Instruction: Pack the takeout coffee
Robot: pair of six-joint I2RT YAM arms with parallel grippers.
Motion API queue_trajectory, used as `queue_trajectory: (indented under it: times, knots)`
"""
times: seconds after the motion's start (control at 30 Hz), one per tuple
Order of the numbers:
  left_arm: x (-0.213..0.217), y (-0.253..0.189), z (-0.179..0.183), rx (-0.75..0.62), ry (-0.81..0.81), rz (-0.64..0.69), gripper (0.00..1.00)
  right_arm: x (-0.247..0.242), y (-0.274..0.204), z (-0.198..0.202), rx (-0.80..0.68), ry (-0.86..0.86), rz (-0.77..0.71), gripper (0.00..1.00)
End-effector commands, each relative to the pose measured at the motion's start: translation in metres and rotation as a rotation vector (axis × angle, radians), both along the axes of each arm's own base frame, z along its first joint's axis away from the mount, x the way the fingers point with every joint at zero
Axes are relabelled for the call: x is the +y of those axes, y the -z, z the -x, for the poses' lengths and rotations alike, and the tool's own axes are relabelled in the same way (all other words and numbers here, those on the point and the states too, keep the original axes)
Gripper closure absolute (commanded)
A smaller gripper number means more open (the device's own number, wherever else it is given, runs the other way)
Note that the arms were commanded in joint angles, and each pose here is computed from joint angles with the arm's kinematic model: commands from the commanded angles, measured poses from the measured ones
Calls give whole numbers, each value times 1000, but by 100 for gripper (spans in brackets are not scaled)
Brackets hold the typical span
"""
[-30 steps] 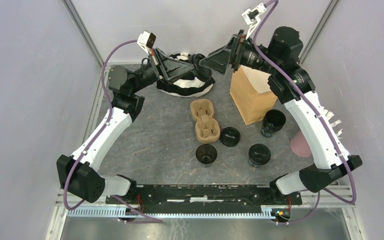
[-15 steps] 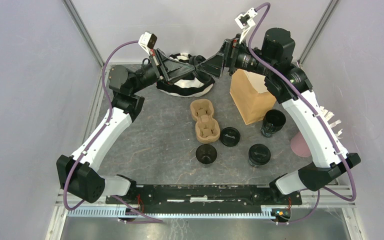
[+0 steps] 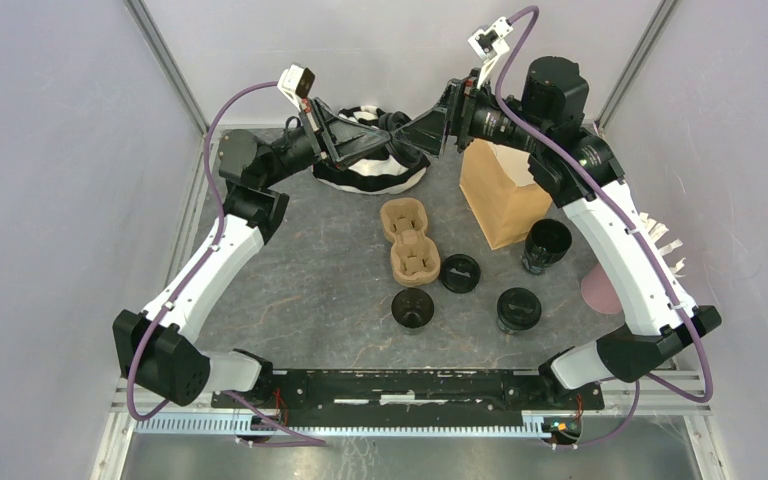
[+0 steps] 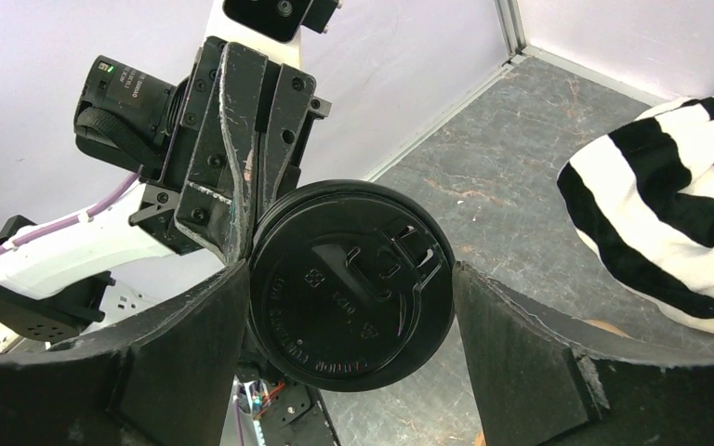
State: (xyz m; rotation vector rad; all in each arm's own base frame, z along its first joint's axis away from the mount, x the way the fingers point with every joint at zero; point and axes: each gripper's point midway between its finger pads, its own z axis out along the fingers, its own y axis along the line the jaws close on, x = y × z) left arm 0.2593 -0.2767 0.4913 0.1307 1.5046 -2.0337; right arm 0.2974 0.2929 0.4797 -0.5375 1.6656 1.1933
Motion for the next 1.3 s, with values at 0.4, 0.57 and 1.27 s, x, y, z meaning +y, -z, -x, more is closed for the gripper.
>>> queue_trajectory:
  times: [0.4,0.57,1.27]
  knots:
    - [5,-20,17,-108,-3,9,98,1,-9,4,-46,8,10,13]
    - [5,-19,17,-107,-4,6,98,0,-12,4,-45,11,5,19]
    - [7,1,19,-66,-17,-23,56,-7,-9,7,-35,52,-2,21]
